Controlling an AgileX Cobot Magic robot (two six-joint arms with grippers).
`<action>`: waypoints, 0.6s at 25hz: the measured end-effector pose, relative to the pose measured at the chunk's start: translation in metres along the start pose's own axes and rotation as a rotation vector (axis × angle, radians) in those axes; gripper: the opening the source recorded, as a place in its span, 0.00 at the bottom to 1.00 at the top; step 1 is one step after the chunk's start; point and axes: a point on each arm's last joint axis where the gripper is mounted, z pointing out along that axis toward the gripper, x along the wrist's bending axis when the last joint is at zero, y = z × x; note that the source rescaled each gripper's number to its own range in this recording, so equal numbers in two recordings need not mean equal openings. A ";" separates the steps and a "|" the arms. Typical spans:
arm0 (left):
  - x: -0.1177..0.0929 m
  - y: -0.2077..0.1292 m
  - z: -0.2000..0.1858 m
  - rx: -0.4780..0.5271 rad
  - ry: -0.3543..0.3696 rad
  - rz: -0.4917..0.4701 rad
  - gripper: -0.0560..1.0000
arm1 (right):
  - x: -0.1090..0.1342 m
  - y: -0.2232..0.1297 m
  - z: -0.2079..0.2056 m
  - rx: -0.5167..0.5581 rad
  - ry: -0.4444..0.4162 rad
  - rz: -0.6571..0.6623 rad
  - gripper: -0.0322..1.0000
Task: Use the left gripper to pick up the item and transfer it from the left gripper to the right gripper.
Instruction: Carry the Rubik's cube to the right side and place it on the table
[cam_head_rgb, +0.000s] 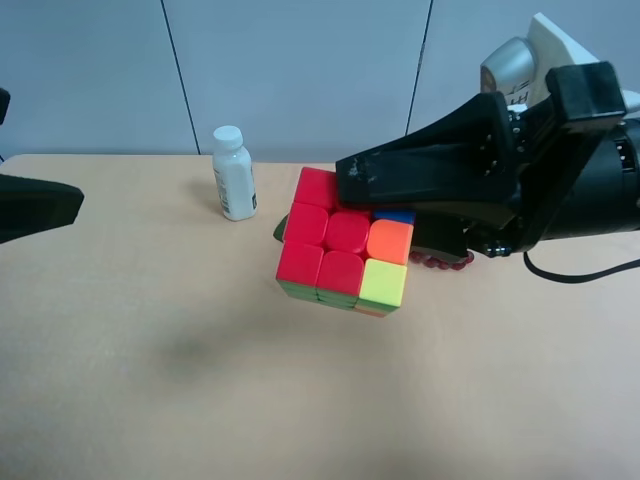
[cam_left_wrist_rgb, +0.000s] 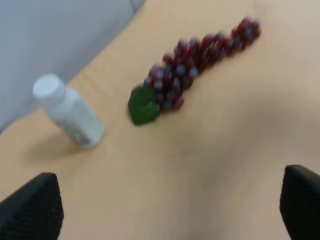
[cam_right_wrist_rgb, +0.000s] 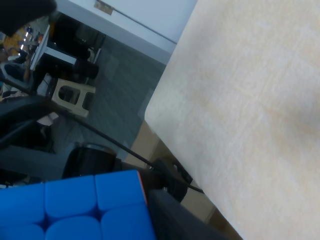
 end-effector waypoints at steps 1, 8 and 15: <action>0.000 -0.003 0.000 0.031 -0.003 -0.009 0.69 | 0.000 0.000 0.000 0.000 0.000 0.000 0.03; -0.005 -0.022 -0.023 0.121 -0.121 -0.022 0.67 | -0.001 -0.002 0.000 0.017 -0.011 -0.008 0.03; -0.002 -0.046 -0.066 0.053 -0.200 -0.017 0.67 | -0.001 -0.002 0.000 0.017 -0.012 -0.008 0.03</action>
